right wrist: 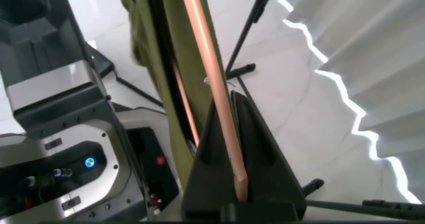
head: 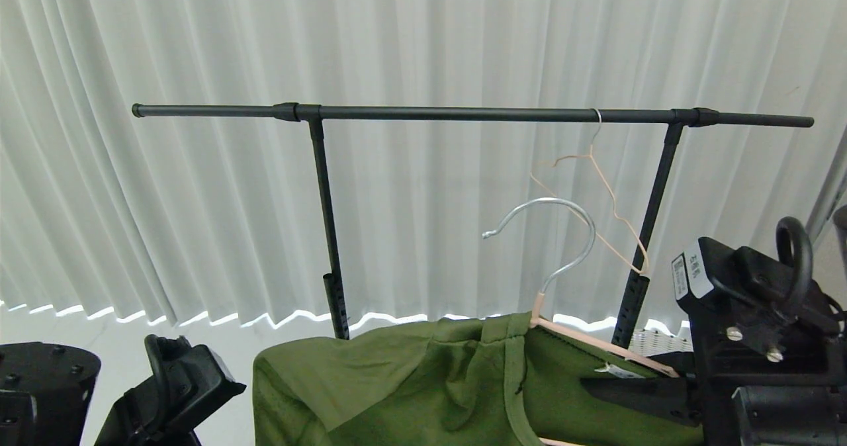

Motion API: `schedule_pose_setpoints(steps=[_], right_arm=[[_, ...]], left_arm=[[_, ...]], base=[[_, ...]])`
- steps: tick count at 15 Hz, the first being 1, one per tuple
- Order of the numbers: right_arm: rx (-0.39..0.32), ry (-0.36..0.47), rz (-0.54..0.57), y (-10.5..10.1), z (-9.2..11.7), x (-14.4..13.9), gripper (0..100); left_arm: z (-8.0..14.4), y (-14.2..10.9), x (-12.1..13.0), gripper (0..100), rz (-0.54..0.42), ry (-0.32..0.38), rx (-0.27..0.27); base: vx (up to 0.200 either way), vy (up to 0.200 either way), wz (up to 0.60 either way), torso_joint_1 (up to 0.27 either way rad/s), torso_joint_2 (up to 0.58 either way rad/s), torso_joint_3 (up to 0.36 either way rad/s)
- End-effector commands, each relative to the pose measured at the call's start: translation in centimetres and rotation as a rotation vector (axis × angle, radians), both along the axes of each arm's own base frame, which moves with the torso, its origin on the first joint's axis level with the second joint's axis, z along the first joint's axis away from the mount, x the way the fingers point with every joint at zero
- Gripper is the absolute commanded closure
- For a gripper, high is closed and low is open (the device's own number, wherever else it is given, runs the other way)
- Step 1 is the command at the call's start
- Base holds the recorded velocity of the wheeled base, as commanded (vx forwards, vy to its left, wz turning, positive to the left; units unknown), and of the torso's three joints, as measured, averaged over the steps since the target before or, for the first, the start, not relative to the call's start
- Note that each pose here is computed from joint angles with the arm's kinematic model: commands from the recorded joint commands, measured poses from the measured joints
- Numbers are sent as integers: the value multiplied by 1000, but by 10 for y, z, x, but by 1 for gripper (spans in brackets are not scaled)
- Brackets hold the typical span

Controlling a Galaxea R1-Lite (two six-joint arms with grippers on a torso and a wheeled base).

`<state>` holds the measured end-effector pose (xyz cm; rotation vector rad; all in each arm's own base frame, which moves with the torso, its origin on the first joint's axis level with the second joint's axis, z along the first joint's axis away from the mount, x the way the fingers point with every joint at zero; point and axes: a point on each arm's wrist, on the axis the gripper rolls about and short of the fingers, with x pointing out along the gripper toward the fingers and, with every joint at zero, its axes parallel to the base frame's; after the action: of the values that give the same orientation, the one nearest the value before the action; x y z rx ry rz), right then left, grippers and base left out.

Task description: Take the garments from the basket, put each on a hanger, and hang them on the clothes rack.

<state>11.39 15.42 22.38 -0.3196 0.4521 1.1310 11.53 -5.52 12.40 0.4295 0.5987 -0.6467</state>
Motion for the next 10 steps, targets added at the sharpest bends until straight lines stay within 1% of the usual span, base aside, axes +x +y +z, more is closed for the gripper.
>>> schedule_pose_setpoints(steps=[1, 2, 4, 6, 9, 10], right_arm=[[4, -3, 7, 0, 1, -2, 100], [6, -4, 9, 0, 1, -2, 100], [3, -2, 7, 0, 1, -2, 100], [-1, 0, 3, -2, 0, -3, 100], [-12, 7, -18, -5, -3, -2, 100], [-18, 12, -27, -8, -4, -2, 100]], left_arm=[[-2, 0, 2, 0, 8, 14, 5], [-1, 0, 3, 100, 13, 5, -5], [-1, 0, 4, 100, 23, -3, -13], [-2, 6, 6, 100, 70, 0, -8], [-8, 20, 8, 100, 180, 20, 16], [-11, 30, 10, 100, 268, 32, 30]], base=[[0, 0, 0, 0, 0, 0], [0, 0, 0, 0, 0, 0], [0, 0, 0, 0, 0, 0], [0, 0, 0, 0, 0, 0], [0, 0, 0, 0, 0, 0], [0, 0, 0, 0, 0, 0]])
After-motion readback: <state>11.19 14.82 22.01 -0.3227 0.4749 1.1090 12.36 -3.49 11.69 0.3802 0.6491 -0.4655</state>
